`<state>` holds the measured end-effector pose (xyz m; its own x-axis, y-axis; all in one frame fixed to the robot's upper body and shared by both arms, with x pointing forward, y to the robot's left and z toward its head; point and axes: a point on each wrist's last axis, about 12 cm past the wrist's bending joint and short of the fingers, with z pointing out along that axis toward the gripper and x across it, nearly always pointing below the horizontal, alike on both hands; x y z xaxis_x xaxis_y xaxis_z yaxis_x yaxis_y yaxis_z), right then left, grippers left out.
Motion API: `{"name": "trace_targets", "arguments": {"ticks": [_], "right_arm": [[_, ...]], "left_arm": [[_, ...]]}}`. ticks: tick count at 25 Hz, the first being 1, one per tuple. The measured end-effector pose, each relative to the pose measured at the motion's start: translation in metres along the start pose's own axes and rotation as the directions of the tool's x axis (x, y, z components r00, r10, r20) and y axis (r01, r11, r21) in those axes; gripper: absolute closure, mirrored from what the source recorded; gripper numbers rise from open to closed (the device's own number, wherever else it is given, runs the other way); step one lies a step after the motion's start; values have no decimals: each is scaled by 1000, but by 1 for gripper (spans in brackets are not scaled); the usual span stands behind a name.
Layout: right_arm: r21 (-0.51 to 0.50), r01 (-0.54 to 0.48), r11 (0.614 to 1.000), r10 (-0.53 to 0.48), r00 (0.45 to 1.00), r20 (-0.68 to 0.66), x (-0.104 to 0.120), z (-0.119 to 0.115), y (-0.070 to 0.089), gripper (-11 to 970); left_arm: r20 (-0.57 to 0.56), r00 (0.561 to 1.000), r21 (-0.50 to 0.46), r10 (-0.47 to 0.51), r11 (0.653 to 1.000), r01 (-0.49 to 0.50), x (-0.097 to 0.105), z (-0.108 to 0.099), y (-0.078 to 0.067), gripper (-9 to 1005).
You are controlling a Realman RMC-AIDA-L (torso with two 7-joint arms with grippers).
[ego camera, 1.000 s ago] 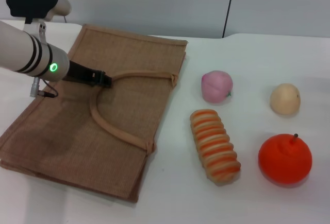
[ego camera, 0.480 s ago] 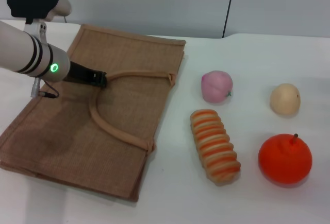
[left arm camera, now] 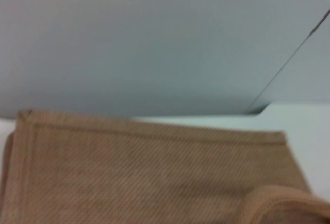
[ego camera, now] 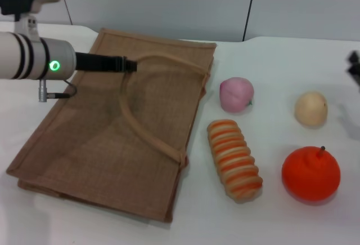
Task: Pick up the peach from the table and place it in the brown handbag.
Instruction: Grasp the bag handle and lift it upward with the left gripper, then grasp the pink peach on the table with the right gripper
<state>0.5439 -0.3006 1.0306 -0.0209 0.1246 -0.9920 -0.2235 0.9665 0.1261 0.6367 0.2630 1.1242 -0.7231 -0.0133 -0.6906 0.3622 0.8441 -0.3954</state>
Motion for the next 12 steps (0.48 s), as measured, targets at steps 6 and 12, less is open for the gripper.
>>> {"name": "trace_targets", "arguments": {"ticks": [6,12], "right_arm": [[-263,105,959,-116,993,-28,-3,18,29,155],[-423,173,890,-235,967,-99,0,43,57,164]], "left_arm": [[152,987,146,-57,989,35,1,-19,6,872],[302,941,284,-152,957,63,10,-39,20,873]]}}
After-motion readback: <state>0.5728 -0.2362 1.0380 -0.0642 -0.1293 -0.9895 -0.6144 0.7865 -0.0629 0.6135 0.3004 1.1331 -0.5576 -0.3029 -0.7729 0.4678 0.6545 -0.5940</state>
